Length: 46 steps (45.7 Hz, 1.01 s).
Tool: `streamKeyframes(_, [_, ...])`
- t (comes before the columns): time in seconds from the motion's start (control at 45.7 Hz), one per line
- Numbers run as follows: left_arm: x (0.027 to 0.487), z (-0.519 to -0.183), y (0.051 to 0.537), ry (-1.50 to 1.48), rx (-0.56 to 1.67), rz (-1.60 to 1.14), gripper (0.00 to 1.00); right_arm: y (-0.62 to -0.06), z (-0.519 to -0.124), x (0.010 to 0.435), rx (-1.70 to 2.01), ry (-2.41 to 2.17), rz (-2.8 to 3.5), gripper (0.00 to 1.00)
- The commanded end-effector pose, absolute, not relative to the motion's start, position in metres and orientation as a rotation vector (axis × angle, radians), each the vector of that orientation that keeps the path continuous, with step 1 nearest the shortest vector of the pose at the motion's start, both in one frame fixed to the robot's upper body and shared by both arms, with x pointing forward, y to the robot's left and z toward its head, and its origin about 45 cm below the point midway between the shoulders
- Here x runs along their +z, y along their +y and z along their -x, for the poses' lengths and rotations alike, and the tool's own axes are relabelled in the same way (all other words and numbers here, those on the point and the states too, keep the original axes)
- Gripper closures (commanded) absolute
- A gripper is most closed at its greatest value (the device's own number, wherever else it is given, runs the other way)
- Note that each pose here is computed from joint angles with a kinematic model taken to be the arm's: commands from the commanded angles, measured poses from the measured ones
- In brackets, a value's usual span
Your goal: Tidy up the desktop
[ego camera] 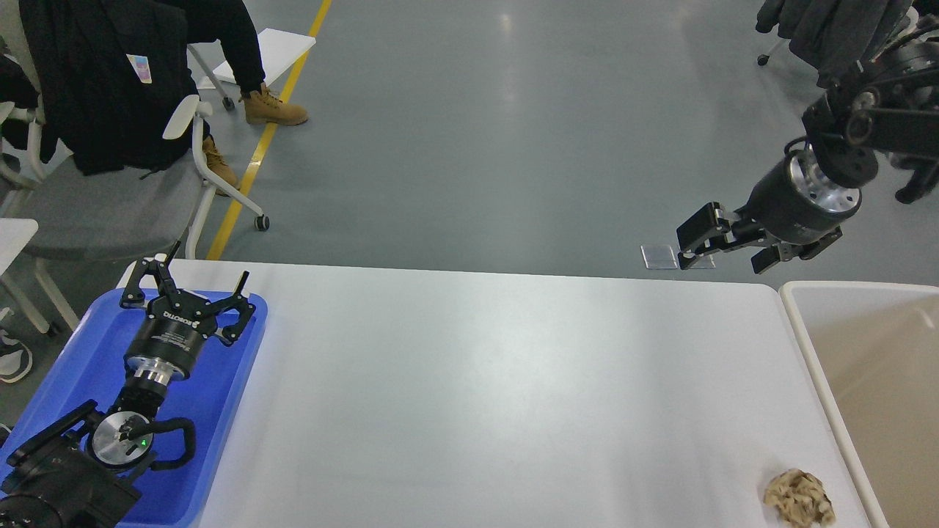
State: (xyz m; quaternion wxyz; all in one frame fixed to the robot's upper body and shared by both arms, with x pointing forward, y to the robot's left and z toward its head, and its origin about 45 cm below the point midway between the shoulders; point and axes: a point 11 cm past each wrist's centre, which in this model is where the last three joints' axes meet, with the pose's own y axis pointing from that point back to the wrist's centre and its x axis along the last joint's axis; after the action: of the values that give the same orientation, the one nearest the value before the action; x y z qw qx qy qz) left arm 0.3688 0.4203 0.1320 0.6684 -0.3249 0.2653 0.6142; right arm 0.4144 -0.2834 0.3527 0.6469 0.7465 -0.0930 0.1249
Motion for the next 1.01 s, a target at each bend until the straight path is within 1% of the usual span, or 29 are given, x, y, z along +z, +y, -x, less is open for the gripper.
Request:
streamKeyframes(0.0, [0.132, -0.369, 0.421, 0.597, 1.386, 0.732, 0.01, -0.290, -0.373, 0.362, 0.138, -0.151, -1.731, 0.00])
streamKeyframes(0.131, [0.131, -0.368, 0.421, 0.599, 1.387, 0.732, 0.01, -0.308, -0.358, 0.365, 0.081, -0.186, -1.753, 0.00])
streamKeyframes(0.46, [0.132, -0.368, 0.421, 0.597, 1.388, 0.732, 0.01, -0.344, -0.348, 0.362, 0.003, -0.267, -1.741, 0.00])
streamKeyframes(0.985, [0.132, -0.368, 0.421, 0.597, 1.388, 0.732, 0.01, -0.336, -0.350, 0.362, 0.014, -0.245, -1.742, 0.00])
